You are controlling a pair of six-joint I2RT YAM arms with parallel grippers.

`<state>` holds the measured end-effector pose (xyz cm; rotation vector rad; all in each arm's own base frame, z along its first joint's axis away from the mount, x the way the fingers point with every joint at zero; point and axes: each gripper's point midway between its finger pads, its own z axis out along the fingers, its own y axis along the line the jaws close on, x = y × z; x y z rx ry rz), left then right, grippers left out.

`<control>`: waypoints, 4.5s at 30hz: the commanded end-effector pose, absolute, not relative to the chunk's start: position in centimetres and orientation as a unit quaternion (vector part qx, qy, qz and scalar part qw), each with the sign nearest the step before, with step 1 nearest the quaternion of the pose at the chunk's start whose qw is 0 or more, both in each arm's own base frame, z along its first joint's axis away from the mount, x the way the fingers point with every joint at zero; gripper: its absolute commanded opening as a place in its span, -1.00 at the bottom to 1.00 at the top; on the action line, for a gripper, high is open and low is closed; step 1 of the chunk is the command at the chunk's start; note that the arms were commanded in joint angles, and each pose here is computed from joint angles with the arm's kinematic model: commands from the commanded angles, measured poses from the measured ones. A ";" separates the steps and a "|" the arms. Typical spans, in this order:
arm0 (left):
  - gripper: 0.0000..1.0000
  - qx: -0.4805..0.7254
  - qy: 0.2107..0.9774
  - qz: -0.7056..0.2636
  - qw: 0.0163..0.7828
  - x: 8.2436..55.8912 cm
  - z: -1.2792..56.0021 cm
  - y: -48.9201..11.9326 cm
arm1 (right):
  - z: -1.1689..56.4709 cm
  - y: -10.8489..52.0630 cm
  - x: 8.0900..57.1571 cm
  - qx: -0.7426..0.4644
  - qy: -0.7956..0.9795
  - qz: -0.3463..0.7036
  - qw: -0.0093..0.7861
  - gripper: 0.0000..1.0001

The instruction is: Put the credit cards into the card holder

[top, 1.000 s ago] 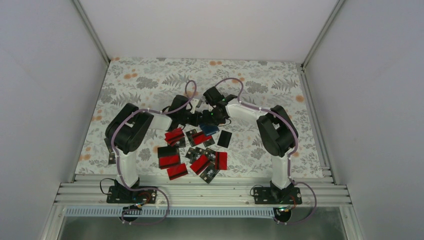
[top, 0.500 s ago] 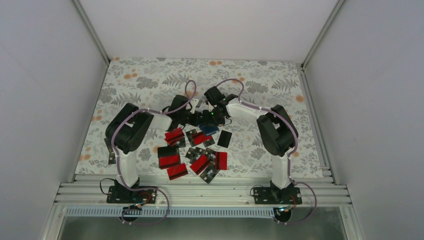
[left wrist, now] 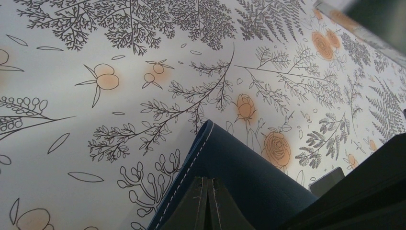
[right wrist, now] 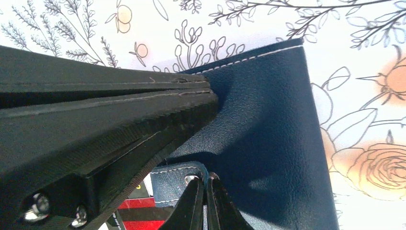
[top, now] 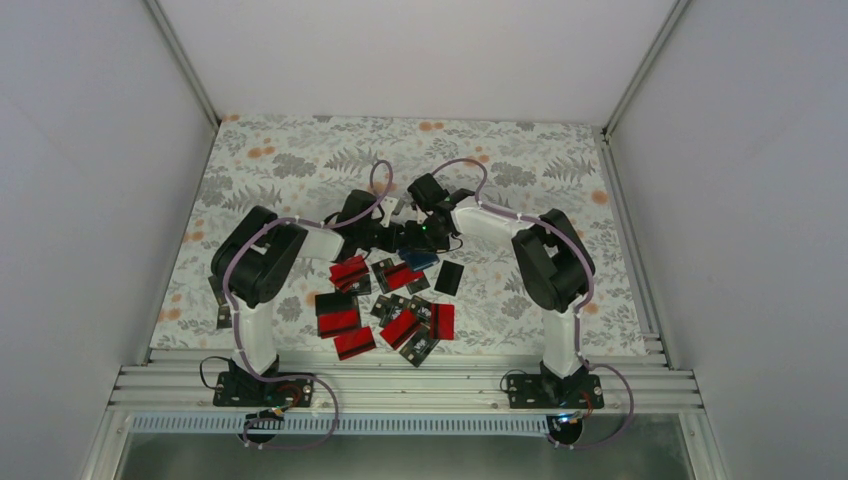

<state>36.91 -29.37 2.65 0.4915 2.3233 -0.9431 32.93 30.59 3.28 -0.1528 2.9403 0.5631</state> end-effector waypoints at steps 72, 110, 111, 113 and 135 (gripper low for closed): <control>-0.02 0.138 0.916 -0.244 0.285 37.9 5.5 -25.8 | 13.0 29.5 40.5 -0.081 0.955 0.230 0.170 0.37; 1.00 -0.050 0.773 0.106 0.623 38.4 20.4 -1.2 | 17.1 0.1 42.0 0.098 0.809 -0.109 0.570 0.99; 1.00 -0.051 0.764 0.113 0.633 38.4 20.3 -0.9 | 16.1 -0.3 41.9 0.107 0.810 -0.112 0.566 0.99; 1.00 -0.054 0.755 0.125 0.641 38.3 19.5 0.0 | 14.2 -1.1 41.6 0.121 0.810 -0.120 0.562 1.00; 1.00 -0.025 0.719 0.089 0.689 37.7 14.4 2.4 | 14.6 1.2 39.4 -0.034 0.740 0.039 0.671 1.00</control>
